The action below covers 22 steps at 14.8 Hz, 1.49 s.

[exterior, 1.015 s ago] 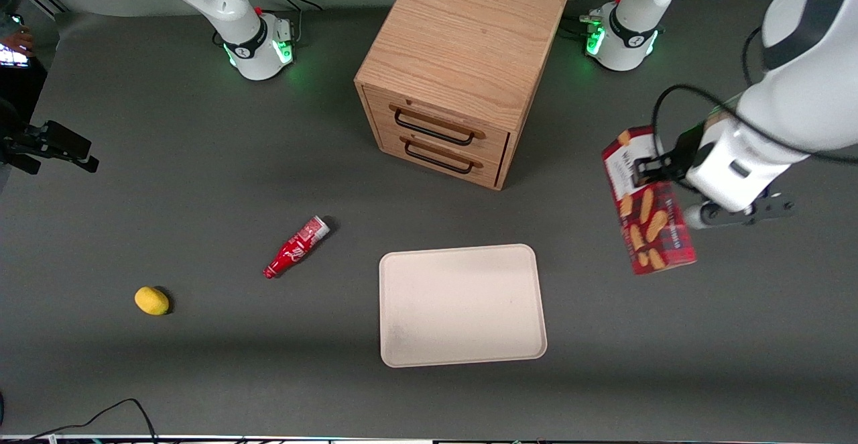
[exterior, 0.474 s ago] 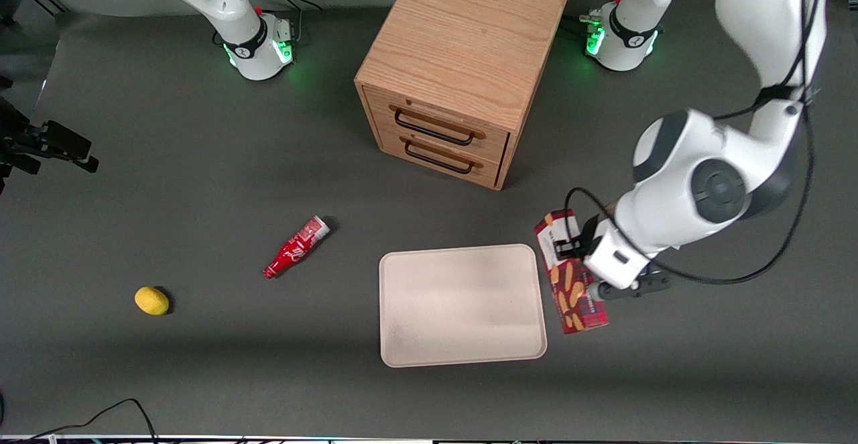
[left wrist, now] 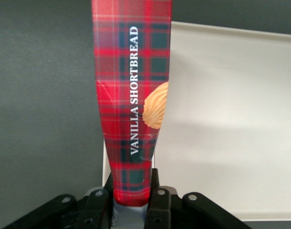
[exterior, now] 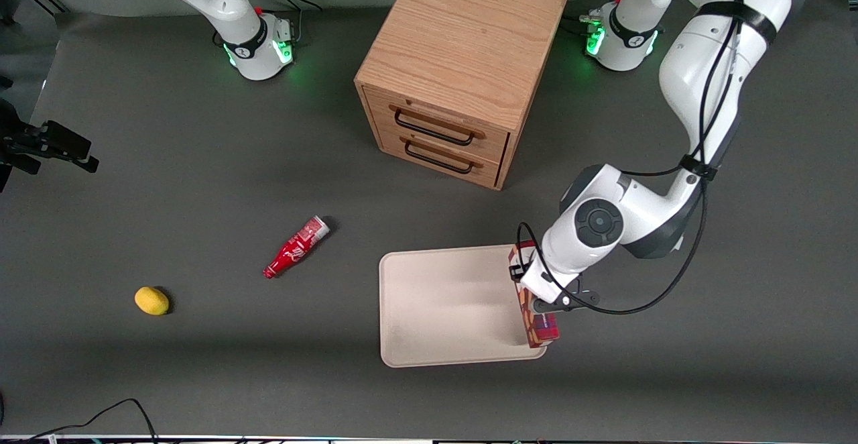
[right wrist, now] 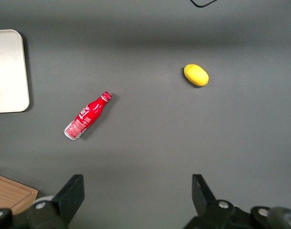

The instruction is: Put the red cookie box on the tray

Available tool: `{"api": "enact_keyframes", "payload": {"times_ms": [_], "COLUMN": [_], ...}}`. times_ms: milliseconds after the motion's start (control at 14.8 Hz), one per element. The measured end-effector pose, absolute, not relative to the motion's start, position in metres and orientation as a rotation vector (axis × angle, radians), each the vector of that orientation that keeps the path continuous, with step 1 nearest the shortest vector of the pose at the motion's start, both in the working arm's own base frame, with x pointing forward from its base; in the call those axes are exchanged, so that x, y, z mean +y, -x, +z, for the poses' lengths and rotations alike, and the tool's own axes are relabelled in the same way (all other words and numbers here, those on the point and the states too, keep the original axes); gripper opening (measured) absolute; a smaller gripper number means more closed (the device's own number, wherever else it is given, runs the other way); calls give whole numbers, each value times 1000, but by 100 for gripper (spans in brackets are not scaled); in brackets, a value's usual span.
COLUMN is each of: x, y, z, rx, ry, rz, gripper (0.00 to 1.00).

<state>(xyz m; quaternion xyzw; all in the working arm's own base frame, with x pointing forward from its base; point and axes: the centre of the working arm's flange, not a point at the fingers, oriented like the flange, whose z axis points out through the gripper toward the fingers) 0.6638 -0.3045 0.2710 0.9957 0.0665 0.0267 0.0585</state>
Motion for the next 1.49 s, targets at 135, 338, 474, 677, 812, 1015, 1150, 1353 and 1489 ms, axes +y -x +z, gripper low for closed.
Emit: {"api": "enact_keyframes", "payload": {"times_ms": [135,338,474,677,812,1015,1150,1353,1489], "x": [-307,-308,-308,-308,-307,-303,-296,-285,-275], "y": [-661,-658,-657,-657,-658,-660,-662,-656,-644], "z": [265,260,257,257,257,266,290,364,429], "rx": [176,170,168,172,176,197,231,325,381], "ry": [-3025,-3027,-3031,-3032,-3033,-3040,-3065,-3069,-3079], "rz": [105,115,115,118,120,127,115,73,78], "gripper": [29,29,34,65,84,100,100,100,100]}}
